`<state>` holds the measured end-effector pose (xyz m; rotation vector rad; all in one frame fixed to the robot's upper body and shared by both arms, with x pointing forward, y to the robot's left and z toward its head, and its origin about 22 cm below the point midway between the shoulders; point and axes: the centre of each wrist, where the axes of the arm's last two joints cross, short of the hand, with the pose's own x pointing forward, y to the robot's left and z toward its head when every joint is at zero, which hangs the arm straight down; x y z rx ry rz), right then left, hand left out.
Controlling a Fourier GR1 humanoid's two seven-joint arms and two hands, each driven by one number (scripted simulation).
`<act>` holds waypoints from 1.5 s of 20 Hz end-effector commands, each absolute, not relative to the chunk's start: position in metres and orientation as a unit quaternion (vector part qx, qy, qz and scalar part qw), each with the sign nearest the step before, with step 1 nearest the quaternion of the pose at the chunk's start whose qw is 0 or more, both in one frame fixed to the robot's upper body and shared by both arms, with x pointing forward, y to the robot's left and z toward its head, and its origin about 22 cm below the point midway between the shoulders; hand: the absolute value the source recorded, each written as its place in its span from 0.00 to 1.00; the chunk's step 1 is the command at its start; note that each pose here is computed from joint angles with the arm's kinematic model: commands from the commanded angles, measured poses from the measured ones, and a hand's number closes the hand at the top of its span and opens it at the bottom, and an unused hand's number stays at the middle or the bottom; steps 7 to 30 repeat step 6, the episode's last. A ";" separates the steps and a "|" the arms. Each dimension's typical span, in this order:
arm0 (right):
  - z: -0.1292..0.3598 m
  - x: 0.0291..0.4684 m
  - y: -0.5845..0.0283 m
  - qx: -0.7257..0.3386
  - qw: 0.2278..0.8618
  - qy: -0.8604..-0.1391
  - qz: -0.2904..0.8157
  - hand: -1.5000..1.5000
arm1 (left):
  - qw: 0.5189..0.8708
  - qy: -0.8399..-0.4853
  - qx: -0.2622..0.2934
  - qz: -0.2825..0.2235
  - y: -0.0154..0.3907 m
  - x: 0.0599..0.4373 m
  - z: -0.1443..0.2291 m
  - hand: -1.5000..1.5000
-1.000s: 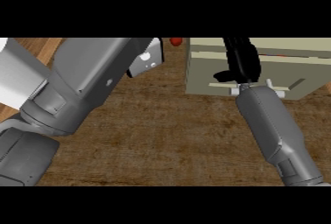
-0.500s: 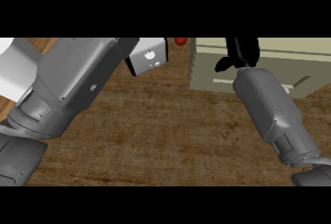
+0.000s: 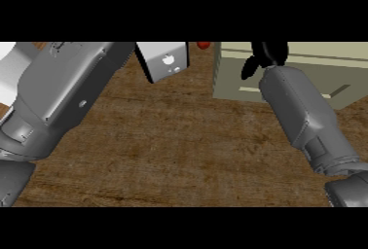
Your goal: Pick up the can, place it into the drawer and close the drawer
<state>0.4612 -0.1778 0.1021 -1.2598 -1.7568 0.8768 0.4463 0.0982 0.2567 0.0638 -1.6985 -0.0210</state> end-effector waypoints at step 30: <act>0.137 0.470 -0.158 -0.451 0.389 -0.759 0.263 0.00 | 0.664 -0.747 0.020 -0.018 0.120 0.436 0.248 0.00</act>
